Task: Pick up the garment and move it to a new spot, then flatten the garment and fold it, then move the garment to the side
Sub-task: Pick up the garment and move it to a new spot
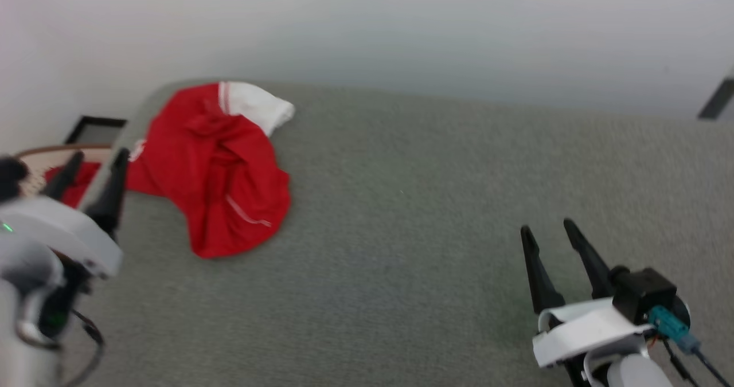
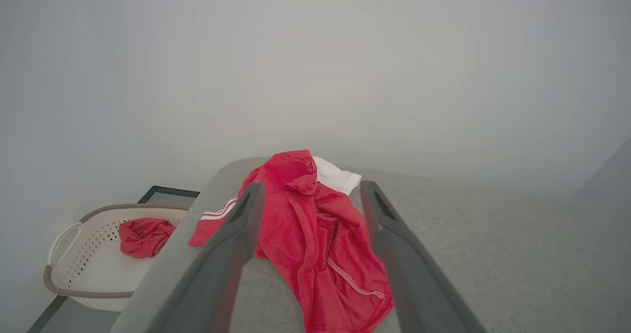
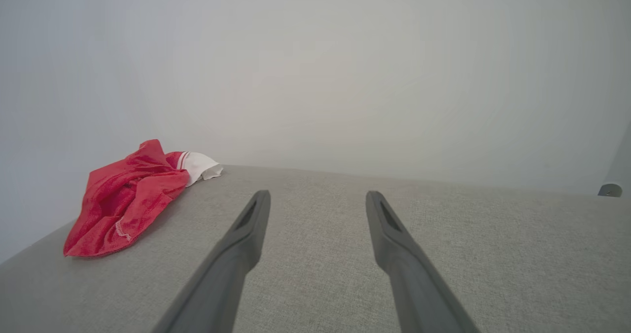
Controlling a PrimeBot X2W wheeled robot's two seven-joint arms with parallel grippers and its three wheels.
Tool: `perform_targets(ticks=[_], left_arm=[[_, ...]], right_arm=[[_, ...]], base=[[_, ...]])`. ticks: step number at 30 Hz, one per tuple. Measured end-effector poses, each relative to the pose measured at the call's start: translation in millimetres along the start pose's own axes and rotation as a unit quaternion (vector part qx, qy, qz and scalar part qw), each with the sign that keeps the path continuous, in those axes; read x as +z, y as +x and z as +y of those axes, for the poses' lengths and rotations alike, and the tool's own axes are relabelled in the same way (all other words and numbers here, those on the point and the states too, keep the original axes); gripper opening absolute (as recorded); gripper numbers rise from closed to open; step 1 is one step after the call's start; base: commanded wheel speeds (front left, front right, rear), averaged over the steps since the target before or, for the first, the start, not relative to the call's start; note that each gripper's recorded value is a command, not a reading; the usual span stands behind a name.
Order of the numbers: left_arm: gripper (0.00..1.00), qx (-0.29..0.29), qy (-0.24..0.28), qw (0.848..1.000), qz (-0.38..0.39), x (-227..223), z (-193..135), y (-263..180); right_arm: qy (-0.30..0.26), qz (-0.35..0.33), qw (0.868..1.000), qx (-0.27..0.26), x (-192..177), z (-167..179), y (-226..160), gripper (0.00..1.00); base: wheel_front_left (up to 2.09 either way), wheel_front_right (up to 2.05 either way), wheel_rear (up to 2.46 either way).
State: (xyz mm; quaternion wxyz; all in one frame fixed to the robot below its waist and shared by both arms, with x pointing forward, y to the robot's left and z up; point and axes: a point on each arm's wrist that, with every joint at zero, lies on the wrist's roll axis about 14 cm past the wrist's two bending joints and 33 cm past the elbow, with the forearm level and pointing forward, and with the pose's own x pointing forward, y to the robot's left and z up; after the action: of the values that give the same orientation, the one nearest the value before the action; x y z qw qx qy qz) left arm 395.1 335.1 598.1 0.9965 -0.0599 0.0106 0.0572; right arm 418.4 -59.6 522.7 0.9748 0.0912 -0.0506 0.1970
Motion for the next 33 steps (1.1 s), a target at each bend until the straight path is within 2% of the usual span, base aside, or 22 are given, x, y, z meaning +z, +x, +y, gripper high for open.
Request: perform_targets(ticks=[6,13,20,28,30,33], left_arm=[[1.00,-0.009,-0.014,0.994,0.106,-23,4,49],[1.00,-0.015,-0.017,0.971,0.238,-77,-2,92],[1.00,0.000,-0.022,0.930,0.366,-140,-5,116],[1.00,0.022,-0.020,0.882,0.470,-201,-8,122],[1.00,0.028,-0.017,0.877,0.479,-208,-5,124],[1.00,0.031,-0.024,0.878,0.478,-216,-6,130]], right_arm=[[-0.005,0.006,1.000,-0.021,-9,-22,10,1.00],[-0.004,0.022,0.998,-0.054,-26,-51,11,1.00],[-0.006,0.040,0.996,-0.081,-43,-75,9,1.00],[-0.008,0.058,0.993,-0.098,-59,-92,8,1.00],[-0.008,0.061,0.993,-0.101,-62,-95,7,1.00],[-0.009,0.064,0.992,-0.105,-64,-98,7,1.00]], base=[[0.00,0.00,0.00],[0.00,0.00,0.00],[0.00,0.00,0.00],[0.00,0.00,0.00],[0.00,0.00,0.00],[0.00,0.00,0.00]])
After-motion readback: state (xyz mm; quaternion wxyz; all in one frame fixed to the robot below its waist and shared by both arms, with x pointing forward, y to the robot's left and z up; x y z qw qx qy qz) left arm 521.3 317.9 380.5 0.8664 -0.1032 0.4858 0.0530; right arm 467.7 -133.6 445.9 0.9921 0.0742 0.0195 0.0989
